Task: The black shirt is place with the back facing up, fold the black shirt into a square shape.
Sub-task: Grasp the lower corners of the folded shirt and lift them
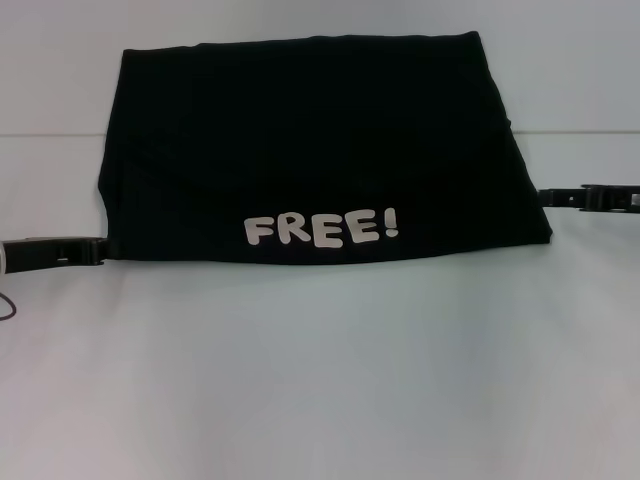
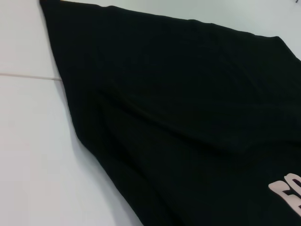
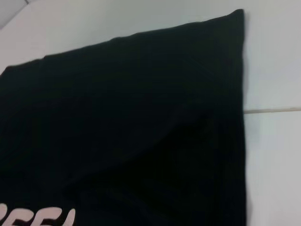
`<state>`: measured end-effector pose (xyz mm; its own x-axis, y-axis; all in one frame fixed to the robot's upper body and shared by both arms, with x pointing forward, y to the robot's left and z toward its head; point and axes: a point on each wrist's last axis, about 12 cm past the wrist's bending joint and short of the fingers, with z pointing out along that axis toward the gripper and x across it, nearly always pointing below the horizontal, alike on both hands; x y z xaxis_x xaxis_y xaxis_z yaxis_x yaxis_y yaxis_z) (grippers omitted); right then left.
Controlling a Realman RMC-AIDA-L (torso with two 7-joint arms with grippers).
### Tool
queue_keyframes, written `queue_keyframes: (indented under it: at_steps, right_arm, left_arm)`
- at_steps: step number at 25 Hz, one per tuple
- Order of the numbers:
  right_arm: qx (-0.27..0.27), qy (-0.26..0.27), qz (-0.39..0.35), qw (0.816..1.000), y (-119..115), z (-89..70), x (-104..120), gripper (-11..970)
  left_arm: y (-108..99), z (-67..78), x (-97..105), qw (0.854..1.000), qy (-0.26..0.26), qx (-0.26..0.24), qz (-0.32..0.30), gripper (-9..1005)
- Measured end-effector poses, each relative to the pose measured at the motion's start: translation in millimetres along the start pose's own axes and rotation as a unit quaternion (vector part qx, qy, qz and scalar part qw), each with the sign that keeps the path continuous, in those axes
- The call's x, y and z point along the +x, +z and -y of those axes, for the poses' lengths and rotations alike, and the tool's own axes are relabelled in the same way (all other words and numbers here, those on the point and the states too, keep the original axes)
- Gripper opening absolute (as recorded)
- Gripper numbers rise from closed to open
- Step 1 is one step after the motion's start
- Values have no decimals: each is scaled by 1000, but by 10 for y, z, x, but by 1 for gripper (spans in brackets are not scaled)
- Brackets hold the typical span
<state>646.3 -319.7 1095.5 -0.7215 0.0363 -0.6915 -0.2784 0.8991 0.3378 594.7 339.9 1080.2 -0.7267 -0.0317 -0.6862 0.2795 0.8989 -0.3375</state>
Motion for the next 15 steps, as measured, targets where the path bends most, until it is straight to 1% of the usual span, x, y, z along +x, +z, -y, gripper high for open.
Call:
queue_keyframes:
  at_steps: [5, 10, 15]
  right_arm:
    - [-4, -20, -13, 1000, 135, -153, 30, 683]
    - [-9, -26, -21, 999, 222, -255, 97, 683]
    - [-10, -26, -25, 999, 236, -265, 150, 684]
  left_arm:
    - [7, 7, -12, 1000, 1, 0, 1, -2]
    - [12, 7, -16, 1000, 2, -1, 1, -1]
    - [14, 7, -30, 1000, 3, -2, 2, -1]
